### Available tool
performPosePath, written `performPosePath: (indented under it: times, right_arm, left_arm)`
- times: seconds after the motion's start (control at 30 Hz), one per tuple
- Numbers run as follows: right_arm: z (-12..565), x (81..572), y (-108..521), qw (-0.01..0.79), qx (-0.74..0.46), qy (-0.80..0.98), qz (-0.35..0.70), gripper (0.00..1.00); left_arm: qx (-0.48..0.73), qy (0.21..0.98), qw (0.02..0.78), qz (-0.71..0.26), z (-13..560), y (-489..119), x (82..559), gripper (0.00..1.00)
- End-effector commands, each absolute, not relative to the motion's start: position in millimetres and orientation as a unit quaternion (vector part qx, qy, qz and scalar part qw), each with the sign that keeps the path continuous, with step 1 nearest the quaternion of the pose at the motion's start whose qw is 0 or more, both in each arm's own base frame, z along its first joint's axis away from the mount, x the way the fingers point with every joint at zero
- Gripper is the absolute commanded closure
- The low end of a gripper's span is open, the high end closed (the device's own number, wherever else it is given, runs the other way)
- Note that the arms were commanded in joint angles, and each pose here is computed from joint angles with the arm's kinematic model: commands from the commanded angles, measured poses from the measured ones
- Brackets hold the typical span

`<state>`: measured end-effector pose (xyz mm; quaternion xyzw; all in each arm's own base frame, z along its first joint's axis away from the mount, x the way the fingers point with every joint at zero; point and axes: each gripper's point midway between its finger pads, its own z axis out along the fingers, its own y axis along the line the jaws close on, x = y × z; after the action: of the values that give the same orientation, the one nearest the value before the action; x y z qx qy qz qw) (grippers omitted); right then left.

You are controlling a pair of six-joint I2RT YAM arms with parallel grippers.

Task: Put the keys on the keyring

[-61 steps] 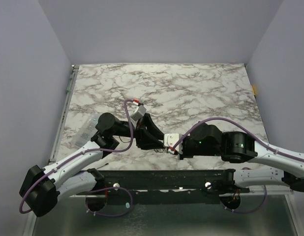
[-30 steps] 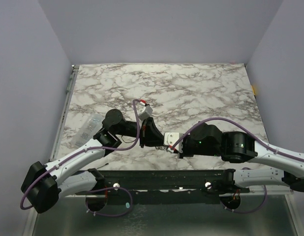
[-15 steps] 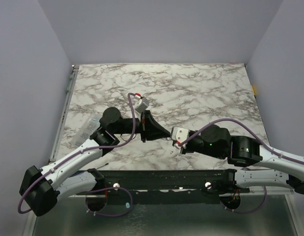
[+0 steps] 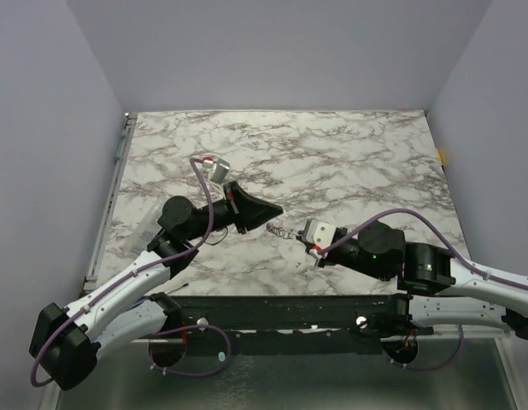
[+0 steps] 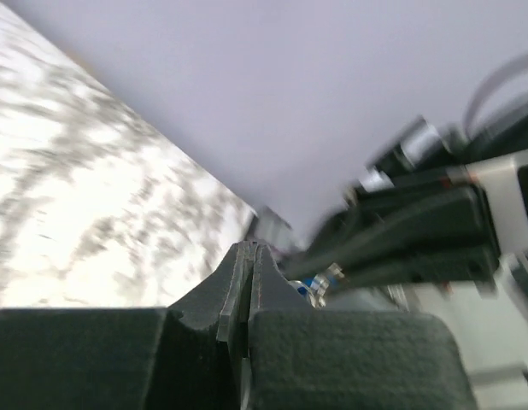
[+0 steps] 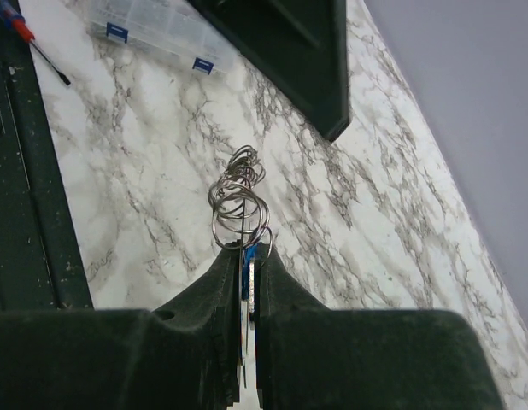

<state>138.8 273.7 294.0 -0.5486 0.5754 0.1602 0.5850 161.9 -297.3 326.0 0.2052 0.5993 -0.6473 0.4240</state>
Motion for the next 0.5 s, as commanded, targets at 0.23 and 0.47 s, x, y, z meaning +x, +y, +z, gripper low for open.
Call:
performPosePath:
  times: [0.23,0.47]
  right_arm:
    - [290,139,274,0.592,-0.548,0.571,0.156,0.99]
    - [287,119,264,0.536,-0.600,0.569,0.170,0.99]
  left_arm:
    - [0.114,0.577,0.535,-0.607,360,-272,209,1.00]
    - [0.323,0.581,0.529,-0.528,354,-281,180,0.47]
